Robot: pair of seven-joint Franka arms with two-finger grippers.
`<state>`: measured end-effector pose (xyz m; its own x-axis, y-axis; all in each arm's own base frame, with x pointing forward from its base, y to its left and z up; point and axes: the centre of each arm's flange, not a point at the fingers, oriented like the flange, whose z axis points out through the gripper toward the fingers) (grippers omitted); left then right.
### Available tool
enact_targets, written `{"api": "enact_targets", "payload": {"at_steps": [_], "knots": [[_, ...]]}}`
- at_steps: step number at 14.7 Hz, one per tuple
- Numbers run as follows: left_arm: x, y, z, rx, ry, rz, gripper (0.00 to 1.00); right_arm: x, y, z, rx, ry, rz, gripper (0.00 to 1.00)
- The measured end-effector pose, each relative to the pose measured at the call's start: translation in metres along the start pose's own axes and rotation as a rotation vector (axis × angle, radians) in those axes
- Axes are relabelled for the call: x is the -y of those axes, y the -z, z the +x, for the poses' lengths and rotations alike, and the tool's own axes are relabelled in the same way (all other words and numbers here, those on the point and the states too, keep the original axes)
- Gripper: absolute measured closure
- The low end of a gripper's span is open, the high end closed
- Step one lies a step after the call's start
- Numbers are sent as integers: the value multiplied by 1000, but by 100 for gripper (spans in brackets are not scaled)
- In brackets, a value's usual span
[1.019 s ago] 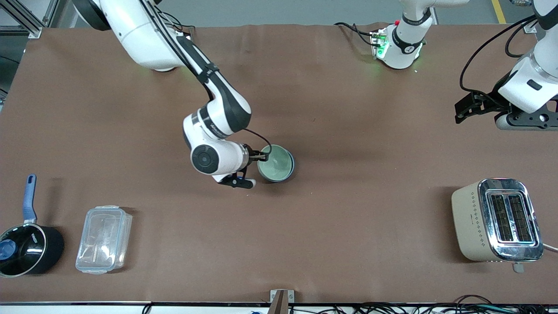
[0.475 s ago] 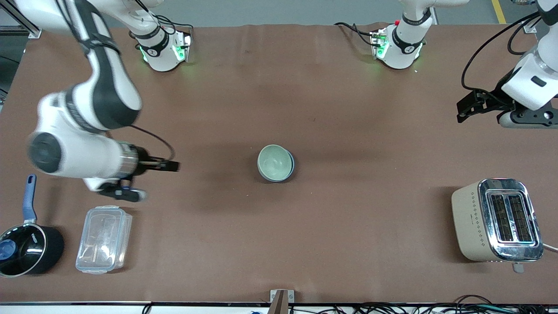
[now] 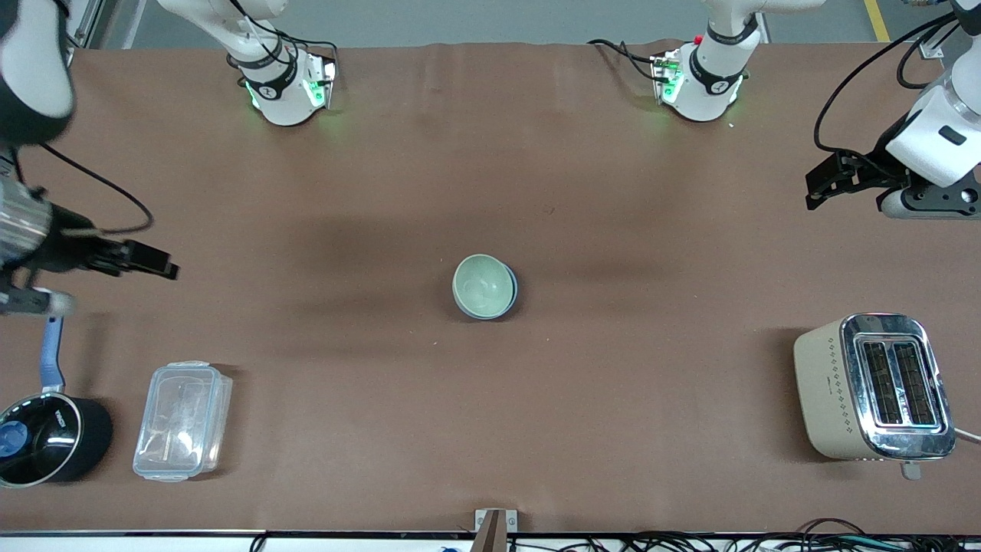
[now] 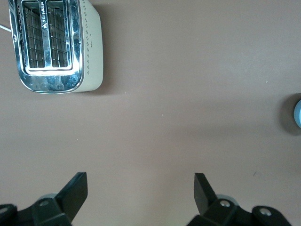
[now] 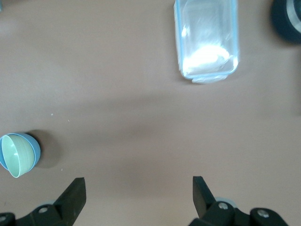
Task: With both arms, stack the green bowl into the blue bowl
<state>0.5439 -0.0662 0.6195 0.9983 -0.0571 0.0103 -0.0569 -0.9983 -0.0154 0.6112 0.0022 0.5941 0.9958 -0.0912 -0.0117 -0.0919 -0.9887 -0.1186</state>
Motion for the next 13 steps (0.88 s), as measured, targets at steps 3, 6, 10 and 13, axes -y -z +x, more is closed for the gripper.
{"api": "enact_targets", "payload": {"at_steps": [3, 6, 10, 13], "knots": [[0, 1, 0, -1, 0, 0, 0, -24, 48, -20, -81, 92, -9, 0], [0, 1, 0, -2, 0, 0, 0, -28, 65, -23, -118, 138, -18, 0], [0, 4, 0, -7, -4, 0, 0, -9, 58, -24, -95, 176, -105, 0], [0, 4, -1, 1, -32, 0, 0, 14, 51, -28, -66, 107, -110, 0]]}}
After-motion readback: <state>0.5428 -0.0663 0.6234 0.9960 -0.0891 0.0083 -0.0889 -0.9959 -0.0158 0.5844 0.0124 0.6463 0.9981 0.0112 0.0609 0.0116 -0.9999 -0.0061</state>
